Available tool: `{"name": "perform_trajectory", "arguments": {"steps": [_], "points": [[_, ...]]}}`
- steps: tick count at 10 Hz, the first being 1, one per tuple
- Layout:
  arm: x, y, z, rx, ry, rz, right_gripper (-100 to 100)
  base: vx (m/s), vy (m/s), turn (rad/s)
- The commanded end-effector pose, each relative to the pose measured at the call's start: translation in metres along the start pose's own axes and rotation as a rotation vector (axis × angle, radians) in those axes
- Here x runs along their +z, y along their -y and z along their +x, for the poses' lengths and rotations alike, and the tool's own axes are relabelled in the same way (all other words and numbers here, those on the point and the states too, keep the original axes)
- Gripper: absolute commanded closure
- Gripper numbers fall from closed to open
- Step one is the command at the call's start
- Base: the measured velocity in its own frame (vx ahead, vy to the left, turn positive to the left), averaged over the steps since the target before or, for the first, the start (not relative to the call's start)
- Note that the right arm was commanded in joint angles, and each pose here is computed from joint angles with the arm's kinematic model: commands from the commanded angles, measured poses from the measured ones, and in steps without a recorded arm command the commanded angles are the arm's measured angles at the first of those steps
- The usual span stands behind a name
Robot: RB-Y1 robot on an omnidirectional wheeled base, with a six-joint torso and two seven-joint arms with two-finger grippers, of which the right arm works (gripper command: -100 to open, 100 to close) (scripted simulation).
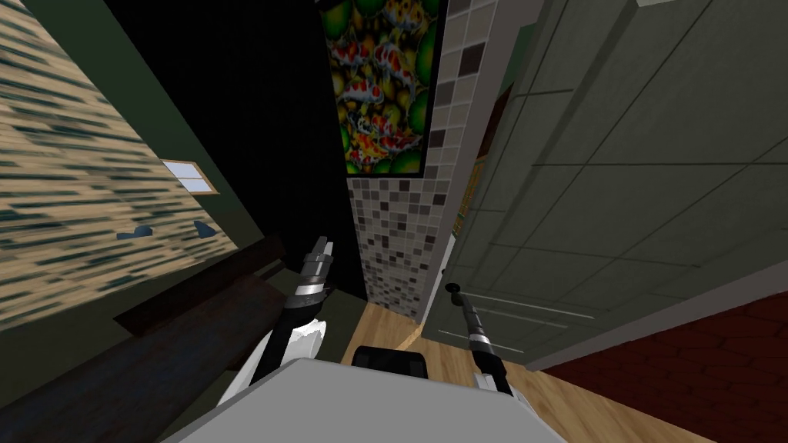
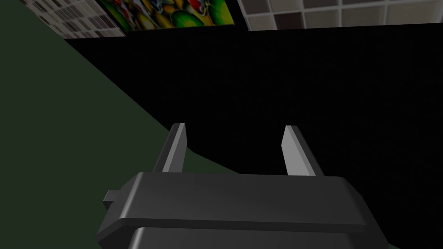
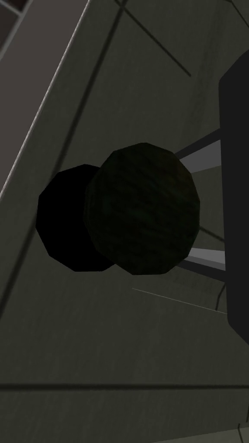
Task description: Pull the door open
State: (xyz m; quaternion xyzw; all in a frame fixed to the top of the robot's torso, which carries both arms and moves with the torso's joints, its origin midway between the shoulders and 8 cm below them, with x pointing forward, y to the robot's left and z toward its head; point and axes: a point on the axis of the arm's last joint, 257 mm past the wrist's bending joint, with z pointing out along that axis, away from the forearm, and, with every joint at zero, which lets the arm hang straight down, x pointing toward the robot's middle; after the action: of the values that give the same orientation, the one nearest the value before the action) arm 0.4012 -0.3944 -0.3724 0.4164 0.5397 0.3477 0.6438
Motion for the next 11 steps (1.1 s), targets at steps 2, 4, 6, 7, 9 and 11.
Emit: {"name": "perform_trajectory", "arguments": {"steps": [2, 4, 6, 7, 9, 11], "points": [[0.0003, -0.004, 0.015, 0.097, -0.01, -0.002, 100, -0.041, -0.015, 0.068], [-0.0004, -0.003, 0.012, 0.149, 0.0, 0.003, 100, -0.044, -0.009, 0.093], [-0.0013, -0.001, 0.008, 0.201, 0.01, 0.007, 100, -0.063, -0.034, 0.112], [-0.0013, -0.001, 0.008, 0.201, 0.01, 0.007, 100, -0.016, -0.008, 0.0], [-0.0031, 0.003, 0.001, 0.28, 0.033, 0.015, 100, -0.043, -0.019, 0.155], [-0.0041, 0.005, -0.003, 0.343, 0.045, 0.018, 100, -0.058, -0.028, 0.091]]}}
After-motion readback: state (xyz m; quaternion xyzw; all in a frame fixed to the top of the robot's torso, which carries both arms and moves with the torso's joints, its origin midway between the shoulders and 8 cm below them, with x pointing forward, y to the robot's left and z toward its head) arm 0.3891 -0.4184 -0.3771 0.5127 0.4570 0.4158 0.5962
